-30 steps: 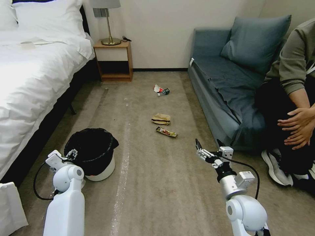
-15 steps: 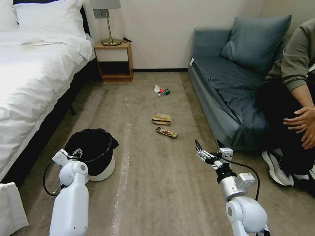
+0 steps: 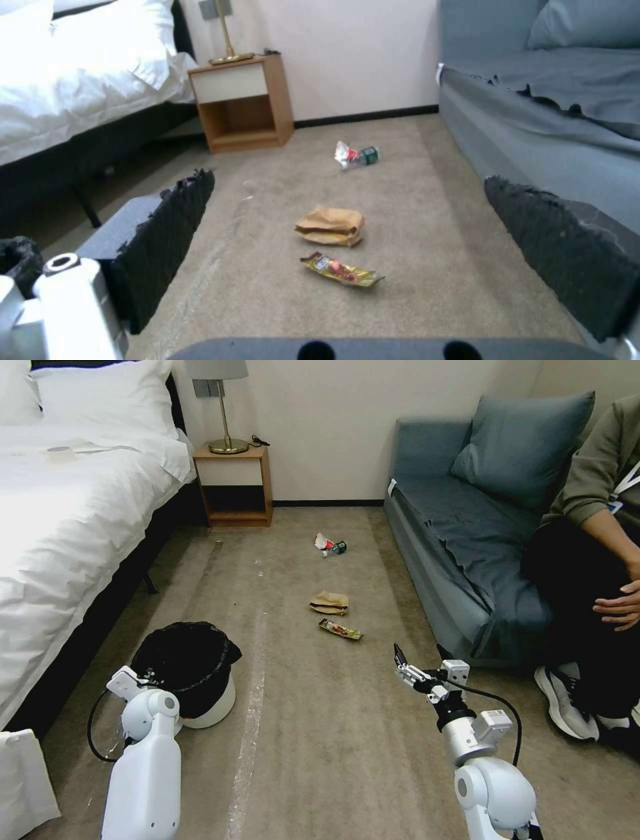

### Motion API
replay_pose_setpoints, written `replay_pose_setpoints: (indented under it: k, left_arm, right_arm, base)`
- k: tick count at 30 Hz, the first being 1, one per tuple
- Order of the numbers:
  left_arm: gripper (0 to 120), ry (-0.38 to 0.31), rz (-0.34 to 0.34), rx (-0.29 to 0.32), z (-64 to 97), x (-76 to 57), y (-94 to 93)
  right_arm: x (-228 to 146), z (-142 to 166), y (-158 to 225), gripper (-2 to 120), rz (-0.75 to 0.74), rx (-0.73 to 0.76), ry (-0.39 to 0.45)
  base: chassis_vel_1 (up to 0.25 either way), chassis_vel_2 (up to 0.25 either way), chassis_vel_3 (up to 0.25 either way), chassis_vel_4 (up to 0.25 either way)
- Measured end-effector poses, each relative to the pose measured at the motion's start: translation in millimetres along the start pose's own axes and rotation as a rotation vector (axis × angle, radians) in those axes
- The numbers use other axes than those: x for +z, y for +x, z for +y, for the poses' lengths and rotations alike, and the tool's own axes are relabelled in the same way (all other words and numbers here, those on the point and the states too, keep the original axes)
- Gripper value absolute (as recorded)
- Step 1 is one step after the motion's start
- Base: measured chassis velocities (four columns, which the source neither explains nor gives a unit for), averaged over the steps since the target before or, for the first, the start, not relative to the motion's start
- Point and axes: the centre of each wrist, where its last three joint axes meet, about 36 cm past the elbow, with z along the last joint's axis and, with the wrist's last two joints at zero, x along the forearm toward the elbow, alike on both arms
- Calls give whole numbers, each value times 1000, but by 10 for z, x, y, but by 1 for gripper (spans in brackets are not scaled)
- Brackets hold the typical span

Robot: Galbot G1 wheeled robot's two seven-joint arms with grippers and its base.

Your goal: Pick up the trash bin, then pick up the garbage on the floor and place it into the trash bin.

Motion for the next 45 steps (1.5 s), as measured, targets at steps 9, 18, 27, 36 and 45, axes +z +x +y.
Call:
replay_pose_setpoints:
  k: [9, 18, 27, 36, 45]
  left_arm:
    - [5, -3, 1, 5, 20, 17, 39]
    - [5, -90, -62, 100, 139, 39, 284]
    - [5, -166, -188, 259, 77, -249, 869]
    - [5, -272, -321, 312, 38, -407, 1311]
    - [5, -349, -395, 325, 128, -511, 1515]
  right_arm:
    - [-1, -10, 1, 100, -3, 1, -2]
    - [14, -8, -10, 100, -11, 8, -4]
    - [77, 29, -48, 100, -41, 49, 31]
    - [193, 27, -108, 100, -123, 97, 67]
    - [235, -46, -120, 100, -144, 91, 83]
  base:
    - [0, 0, 0, 0]
    - [0, 0, 0, 0]
    - [0, 0, 0, 0]
    - [0, 0, 0, 0]
    - [0, 0, 0, 0]
